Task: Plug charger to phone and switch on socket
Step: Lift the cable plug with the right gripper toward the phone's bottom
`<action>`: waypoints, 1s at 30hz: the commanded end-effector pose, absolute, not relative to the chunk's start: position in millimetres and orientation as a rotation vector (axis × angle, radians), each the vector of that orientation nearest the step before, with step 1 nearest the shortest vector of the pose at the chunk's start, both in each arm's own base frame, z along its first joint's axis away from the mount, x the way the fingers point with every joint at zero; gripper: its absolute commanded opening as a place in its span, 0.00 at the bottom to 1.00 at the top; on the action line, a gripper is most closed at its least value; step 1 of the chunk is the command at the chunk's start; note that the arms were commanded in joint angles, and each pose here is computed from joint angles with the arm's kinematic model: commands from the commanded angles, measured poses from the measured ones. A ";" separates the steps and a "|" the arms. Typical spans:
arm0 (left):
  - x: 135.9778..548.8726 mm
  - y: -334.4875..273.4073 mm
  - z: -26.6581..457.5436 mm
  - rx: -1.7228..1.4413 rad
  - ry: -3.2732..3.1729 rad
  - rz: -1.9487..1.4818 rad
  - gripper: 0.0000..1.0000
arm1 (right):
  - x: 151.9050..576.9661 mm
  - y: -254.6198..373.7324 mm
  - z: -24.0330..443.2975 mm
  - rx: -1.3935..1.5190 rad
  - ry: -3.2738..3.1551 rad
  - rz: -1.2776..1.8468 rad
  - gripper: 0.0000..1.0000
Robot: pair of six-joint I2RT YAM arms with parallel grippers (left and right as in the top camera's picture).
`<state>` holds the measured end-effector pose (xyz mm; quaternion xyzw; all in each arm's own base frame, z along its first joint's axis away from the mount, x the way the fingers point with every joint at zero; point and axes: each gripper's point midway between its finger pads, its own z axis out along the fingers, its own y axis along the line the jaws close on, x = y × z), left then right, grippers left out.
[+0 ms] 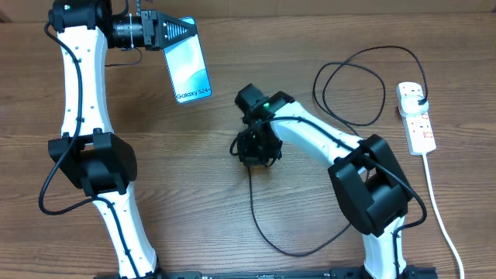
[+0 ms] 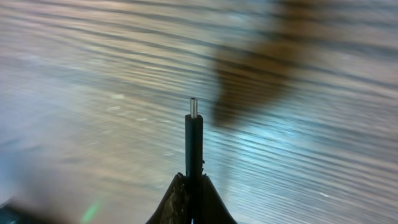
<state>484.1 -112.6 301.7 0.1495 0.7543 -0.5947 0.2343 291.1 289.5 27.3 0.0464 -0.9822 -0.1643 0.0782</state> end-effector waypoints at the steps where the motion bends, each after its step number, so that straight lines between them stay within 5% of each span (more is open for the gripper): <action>1: 482.4 -117.1 307.3 0.427 2.019 -1.693 0.05 | 298.2 320.1 77.9 0.335 -2.803 -0.971 0.04; 5: 483.0 -117.1 309.0 0.404 2.022 -1.714 0.04 | 313.2 335.8 120.3 0.481 -2.610 -1.435 0.04; 17: 492.3 -117.6 339.6 0.421 1.895 -1.853 0.04 | 350.7 328.3 208.6 0.943 -2.246 -2.179 0.04; 30: 538.1 -110.2 343.8 0.153 2.040 -1.765 0.04 | 366.8 334.3 242.5 1.233 -2.169 -2.346 0.04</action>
